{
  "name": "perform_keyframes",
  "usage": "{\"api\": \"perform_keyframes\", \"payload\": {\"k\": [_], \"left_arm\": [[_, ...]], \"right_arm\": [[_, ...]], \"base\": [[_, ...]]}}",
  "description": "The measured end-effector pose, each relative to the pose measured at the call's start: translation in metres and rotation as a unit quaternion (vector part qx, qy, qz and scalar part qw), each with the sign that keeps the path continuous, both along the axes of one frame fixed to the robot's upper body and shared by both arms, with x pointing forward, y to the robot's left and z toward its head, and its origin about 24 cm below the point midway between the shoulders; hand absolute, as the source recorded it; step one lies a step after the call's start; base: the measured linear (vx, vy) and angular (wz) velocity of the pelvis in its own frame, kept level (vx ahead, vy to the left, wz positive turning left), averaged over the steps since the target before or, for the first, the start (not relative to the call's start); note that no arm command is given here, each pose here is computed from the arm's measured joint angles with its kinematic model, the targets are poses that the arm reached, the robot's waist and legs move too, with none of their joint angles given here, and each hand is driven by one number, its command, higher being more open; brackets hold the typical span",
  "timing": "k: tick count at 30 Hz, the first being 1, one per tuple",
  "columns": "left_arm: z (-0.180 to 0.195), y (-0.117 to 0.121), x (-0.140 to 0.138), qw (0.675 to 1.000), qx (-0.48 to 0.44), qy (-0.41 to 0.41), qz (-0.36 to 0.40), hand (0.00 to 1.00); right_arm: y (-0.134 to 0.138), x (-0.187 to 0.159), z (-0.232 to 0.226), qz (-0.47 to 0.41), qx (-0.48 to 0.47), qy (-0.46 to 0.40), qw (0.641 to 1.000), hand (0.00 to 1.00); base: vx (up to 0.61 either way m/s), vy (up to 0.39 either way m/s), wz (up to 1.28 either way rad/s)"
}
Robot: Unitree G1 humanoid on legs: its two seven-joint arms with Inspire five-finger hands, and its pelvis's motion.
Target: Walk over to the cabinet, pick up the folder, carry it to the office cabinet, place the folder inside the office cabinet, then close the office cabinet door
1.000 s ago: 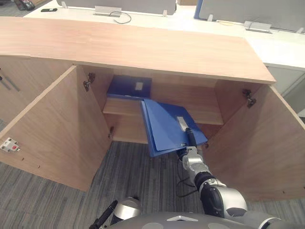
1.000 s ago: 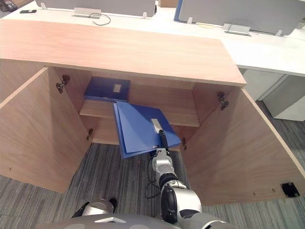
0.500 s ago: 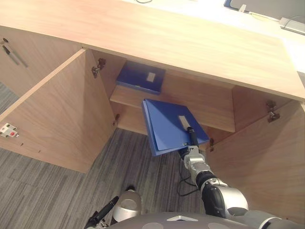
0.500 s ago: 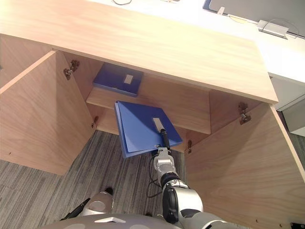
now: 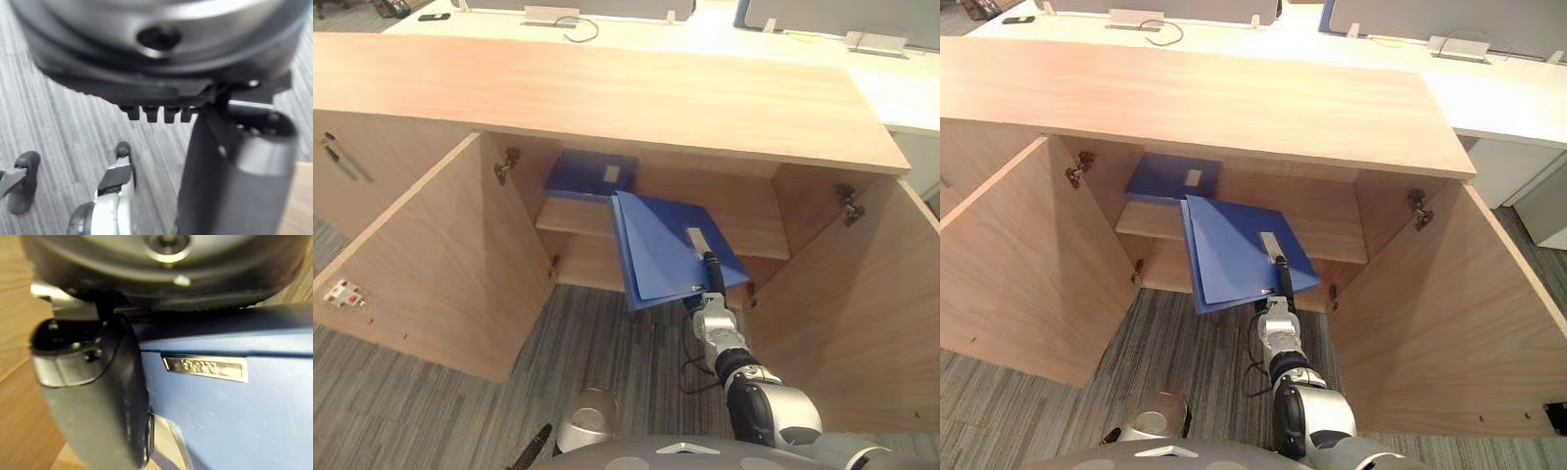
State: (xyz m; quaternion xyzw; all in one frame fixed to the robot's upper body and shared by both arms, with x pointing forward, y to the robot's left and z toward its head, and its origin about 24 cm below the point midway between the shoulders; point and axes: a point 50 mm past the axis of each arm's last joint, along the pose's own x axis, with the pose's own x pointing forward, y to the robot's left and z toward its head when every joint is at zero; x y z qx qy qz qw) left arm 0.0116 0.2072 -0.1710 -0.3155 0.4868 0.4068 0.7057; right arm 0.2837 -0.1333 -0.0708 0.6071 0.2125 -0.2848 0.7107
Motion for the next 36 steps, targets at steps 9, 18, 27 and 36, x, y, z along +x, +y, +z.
{"api": "perform_keyframes", "payload": {"k": [9, 18, 27, 36], "left_arm": [[0.001, -0.003, 0.016, 0.998, 0.000, -0.014, -0.060, 1.00], [0.002, 0.005, 0.016, 0.995, 0.014, -0.006, -0.101, 1.00], [-0.001, -0.005, -0.010, 0.993, 0.000, 0.024, -0.112, 1.00], [0.001, -0.008, -0.019, 0.988, 0.002, 0.027, -0.152, 1.00]], "right_arm": [[-0.007, -0.029, -0.024, 0.014, -0.012, 0.049, 0.999, 0.00], [-0.017, -0.032, -0.025, 0.031, -0.049, 0.047, 0.997, 0.00], [-0.034, -0.013, -0.002, 0.011, -0.085, -0.014, 0.996, 0.00], [-0.011, 0.002, 0.025, 0.012, -0.058, -0.098, 0.993, 0.00]], "base": [[0.03, 0.063, -0.10], [-0.02, 0.049, -0.15], [0.01, 0.105, -0.21], [0.01, 0.062, 0.21]]}}
